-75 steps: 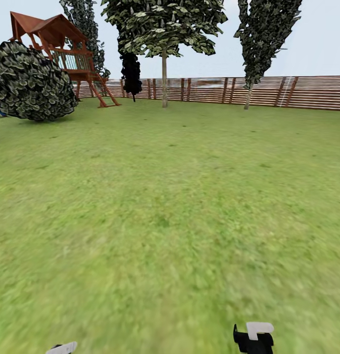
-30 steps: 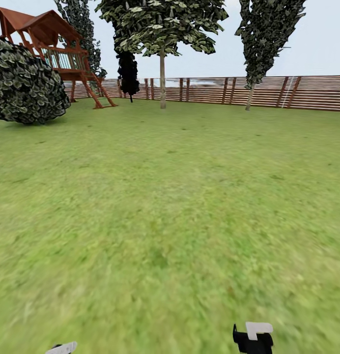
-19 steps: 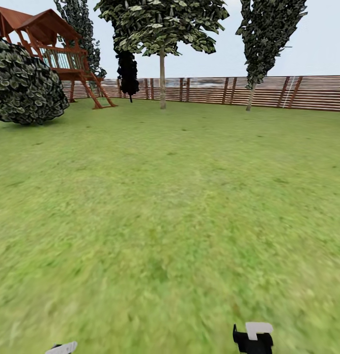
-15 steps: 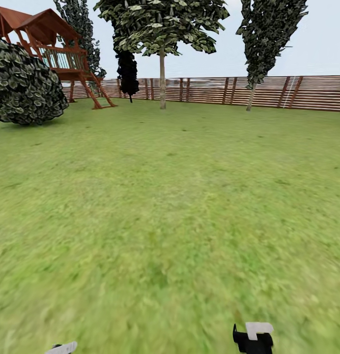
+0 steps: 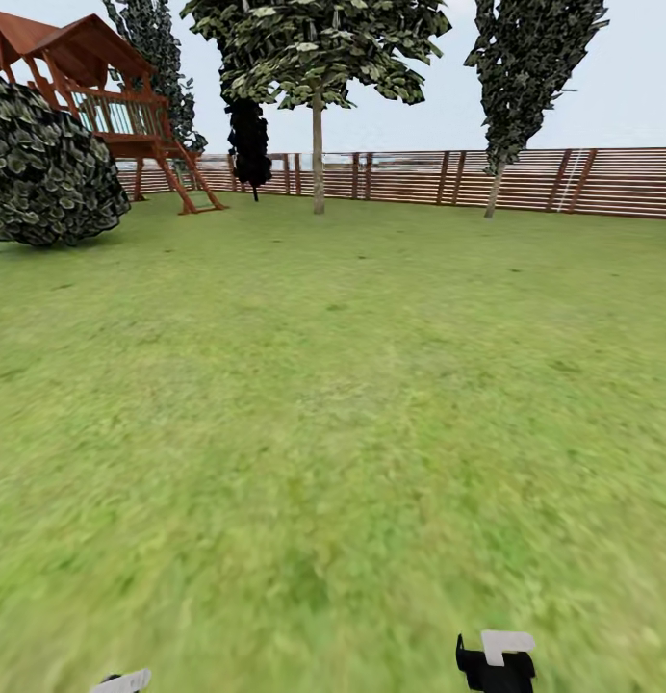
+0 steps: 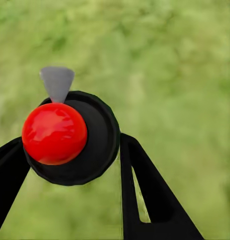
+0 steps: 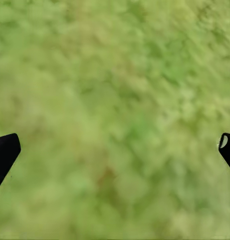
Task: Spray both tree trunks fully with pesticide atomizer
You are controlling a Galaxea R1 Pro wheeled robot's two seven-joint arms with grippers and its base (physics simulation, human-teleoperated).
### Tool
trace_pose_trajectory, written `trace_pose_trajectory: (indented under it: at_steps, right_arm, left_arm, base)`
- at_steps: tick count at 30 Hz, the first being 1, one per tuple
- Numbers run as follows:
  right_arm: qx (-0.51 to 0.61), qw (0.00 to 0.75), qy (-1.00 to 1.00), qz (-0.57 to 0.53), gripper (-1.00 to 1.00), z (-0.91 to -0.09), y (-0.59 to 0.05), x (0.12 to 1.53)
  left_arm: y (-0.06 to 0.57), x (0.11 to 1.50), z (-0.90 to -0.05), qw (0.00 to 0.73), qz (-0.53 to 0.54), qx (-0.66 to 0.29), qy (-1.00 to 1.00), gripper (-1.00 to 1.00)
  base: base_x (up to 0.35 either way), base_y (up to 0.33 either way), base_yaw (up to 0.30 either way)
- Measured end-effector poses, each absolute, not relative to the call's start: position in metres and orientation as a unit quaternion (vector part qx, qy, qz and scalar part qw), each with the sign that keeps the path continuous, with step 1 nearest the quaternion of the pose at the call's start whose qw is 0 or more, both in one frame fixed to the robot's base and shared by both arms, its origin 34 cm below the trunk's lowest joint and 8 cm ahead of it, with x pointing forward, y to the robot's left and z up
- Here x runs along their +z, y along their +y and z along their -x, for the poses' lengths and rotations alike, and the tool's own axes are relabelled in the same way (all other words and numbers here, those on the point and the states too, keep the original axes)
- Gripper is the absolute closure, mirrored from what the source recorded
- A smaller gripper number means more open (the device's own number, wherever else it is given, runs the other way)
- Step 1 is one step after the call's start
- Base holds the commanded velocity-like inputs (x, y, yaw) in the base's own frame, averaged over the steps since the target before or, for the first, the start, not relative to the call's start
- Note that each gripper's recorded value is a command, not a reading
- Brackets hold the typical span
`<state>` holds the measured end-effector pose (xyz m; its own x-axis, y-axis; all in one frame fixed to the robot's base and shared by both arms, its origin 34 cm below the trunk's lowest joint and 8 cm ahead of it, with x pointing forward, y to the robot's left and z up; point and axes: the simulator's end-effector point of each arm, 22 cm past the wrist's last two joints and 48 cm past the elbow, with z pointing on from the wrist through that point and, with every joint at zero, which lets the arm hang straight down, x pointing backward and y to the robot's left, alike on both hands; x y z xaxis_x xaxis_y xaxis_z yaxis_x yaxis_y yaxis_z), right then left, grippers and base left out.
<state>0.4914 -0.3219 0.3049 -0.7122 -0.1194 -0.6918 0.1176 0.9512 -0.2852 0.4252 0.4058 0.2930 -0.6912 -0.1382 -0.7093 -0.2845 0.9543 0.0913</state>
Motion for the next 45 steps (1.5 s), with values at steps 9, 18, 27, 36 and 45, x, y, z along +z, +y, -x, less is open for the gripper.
trace_pose_trajectory:
  at_steps: [9,18,27,36,45]
  right_arm:
    - [-0.156,0.379,0.912,0.000,-1.00,-0.4913,-0.3216,0.3048]
    - [-0.155,0.379,0.912,0.000,-1.00,-0.4914,-0.3209,0.3048]
    - [-0.155,0.379,0.912,0.001,-1.00,-0.4914,-0.3208,0.3048]
    - [-0.155,0.379,0.912,0.000,-1.00,-0.4914,-0.3208,0.3048]
    - [-0.155,0.379,0.912,0.001,-1.00,-0.4914,-0.3208,0.3048]
  left_arm:
    - [0.4058,0.2931,-0.4252,0.376,0.115,0.097,0.914,1.00]
    - [0.4058,0.2933,-0.4254,0.376,0.115,0.097,0.914,1.00]
    - [0.4058,0.2933,-0.4254,0.376,0.115,0.097,0.914,1.00]
    - [0.4058,0.2933,-0.4254,0.376,0.115,0.097,0.914,1.00]
    - [0.4058,0.2933,-0.4254,0.376,0.115,0.097,0.914,1.00]
  base:
    - [0.338,0.000,0.000]
    - [0.338,0.000,0.000]
    - [0.338,0.000,0.000]
    - [0.338,0.000,0.000]
    - [0.338,0.000,0.000]
